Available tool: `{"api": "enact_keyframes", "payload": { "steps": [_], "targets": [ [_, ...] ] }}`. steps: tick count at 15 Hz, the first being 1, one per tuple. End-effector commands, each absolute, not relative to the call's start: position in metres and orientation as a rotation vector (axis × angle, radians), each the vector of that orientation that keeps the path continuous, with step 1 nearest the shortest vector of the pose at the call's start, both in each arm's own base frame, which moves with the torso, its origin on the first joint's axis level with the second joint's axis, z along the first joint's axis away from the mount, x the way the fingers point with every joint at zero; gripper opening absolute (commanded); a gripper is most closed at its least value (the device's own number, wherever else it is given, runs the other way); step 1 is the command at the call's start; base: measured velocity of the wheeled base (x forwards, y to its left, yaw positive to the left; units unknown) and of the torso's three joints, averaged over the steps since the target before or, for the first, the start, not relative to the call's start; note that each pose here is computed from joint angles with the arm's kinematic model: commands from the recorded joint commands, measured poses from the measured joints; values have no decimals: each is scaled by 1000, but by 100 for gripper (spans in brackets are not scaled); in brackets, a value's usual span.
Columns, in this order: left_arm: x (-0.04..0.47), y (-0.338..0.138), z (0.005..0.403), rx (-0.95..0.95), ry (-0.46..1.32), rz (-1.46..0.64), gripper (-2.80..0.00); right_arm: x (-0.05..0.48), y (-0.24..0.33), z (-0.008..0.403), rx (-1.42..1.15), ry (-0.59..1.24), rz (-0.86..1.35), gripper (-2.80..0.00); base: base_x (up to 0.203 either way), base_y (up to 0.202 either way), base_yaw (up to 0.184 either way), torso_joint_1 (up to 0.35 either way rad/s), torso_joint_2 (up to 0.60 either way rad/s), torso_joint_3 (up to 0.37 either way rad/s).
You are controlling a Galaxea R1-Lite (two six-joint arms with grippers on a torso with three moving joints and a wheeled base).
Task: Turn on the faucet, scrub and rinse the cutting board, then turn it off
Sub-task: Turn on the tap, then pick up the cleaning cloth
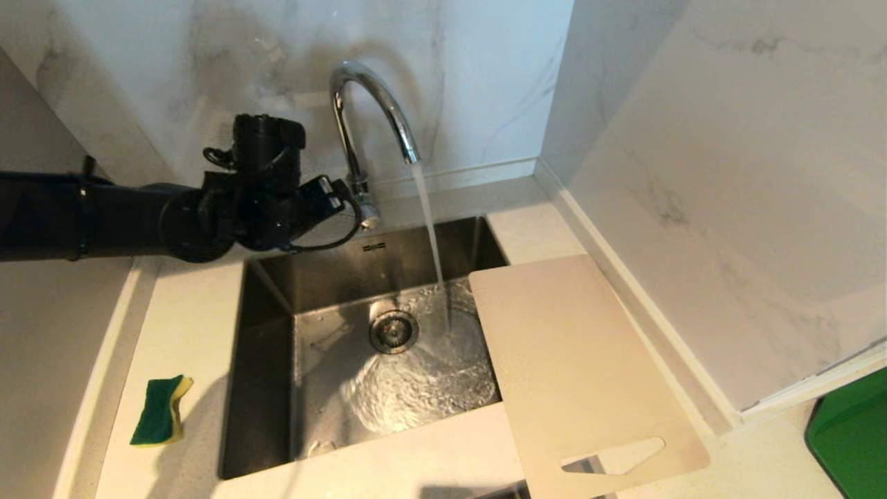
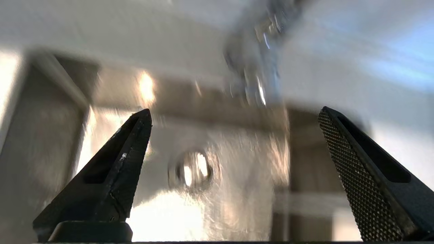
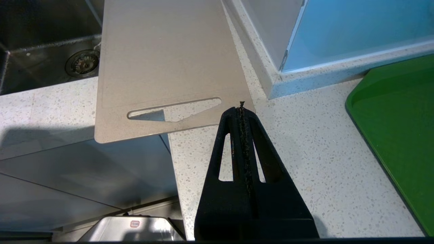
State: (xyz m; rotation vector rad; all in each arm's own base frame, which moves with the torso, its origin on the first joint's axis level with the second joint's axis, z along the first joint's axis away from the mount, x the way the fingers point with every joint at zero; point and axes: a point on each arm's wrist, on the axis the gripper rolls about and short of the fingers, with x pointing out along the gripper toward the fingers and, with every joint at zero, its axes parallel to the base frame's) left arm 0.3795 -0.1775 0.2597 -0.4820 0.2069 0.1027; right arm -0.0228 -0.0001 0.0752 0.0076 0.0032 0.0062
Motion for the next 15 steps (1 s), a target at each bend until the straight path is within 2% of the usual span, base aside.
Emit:
{"api": "enact_keyframes", "payload": {
  "steps": [1,4,6,11,14,15],
  "targets": [
    [342,-151,293,-502,271,-34,0,-23,0,75,8,5,7,-280,0,0,0,0,0,0],
    [328,-126,295,-472,352,-115,0,-23,0,75,8,5,8,-280,0,0,0,0,0,0],
    [324,-114,286,-385,389,-121,0,-23,0,75,8,5,6,-280,0,0,0,0,0,0],
    [319,-104,263,-237,495,-127,0,-23,0,75,8,5,6,-280,0,0,0,0,0,0],
    [306,-92,234,3,719,-205,0,-23,0,75,8,5,6,-280,0,0,0,0,0,0],
    [306,-91,232,4,738,-209,0,-23,0,75,8,5,6,-280,0,0,0,0,0,0]
  ]
}}
